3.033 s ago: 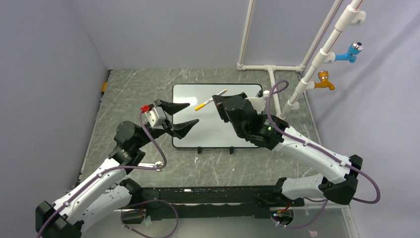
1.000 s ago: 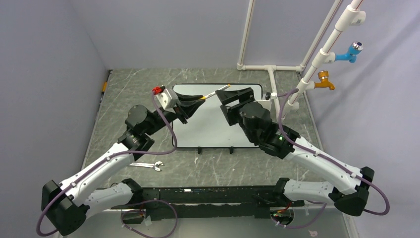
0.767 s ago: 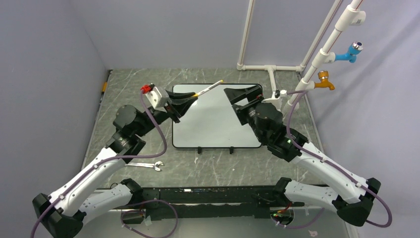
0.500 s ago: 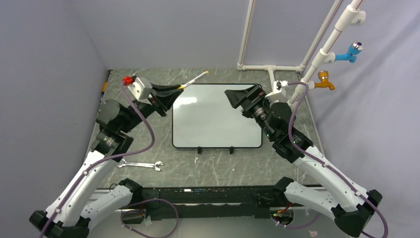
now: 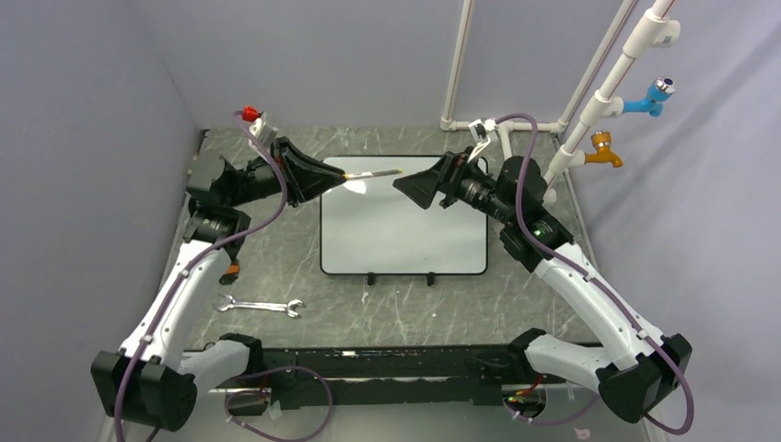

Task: Write a sentence on the whiteboard
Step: Open the pen cap from the whiteboard marker.

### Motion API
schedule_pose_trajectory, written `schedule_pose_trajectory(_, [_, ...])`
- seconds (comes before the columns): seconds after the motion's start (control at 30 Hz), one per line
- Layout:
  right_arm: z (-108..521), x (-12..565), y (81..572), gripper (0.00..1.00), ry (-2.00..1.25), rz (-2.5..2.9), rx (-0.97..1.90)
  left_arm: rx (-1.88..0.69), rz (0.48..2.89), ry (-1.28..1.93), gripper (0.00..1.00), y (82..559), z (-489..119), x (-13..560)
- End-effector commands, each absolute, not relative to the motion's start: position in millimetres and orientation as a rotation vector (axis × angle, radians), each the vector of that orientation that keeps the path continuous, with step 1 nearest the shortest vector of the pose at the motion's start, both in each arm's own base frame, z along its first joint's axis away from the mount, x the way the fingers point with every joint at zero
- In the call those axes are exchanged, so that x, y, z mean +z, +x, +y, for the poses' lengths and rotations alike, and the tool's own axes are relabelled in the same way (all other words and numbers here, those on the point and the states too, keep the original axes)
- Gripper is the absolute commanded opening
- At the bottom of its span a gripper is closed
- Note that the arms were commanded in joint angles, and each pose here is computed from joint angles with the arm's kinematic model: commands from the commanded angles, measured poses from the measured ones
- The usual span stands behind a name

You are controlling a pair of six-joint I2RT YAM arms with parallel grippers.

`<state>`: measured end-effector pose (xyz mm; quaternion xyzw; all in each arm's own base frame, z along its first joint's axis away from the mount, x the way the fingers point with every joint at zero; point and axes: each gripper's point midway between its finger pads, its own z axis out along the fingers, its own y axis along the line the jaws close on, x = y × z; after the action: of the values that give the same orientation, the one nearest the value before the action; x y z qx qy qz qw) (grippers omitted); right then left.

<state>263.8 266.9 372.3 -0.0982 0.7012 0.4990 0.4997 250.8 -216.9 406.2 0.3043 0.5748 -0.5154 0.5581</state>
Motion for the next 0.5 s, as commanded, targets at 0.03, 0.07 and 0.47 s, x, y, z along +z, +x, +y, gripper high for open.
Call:
schedule_pose_trajectory(0.03, [270,407,242,1.0,-0.411,1.526,1.379,-1.452,1.282,0.88,0.0,217,-225,407])
schedule_pose_trajectory(0.07, [271,407,241,1.0,-0.42,1.521,1.403,-1.465,1.278,0.88,0.0,218,-224,406])
schedule_pose_trajectory(0.47, [289,412,237,0.91,-0.472,1.416,1.637,-1.489,1.207,0.802,0.0,210,-212,413])
